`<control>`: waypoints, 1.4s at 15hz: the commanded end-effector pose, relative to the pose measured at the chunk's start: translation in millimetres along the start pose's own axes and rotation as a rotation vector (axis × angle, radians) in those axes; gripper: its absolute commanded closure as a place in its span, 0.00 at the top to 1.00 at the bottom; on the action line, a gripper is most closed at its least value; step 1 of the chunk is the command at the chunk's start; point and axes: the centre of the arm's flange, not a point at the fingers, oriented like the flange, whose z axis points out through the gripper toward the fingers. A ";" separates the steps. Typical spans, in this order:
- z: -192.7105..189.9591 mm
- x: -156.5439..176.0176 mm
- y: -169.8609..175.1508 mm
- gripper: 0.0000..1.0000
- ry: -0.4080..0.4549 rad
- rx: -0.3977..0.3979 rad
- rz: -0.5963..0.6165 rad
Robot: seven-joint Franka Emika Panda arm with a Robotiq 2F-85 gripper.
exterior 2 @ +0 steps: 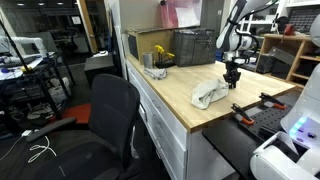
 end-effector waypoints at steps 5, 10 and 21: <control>-15.9 -1.2 -3.5 0.01 0.013 0.008 -0.006; -66.1 -8.0 6.9 0.01 0.162 -0.033 0.109; -170.5 -15.1 53.8 0.01 0.592 -0.326 0.456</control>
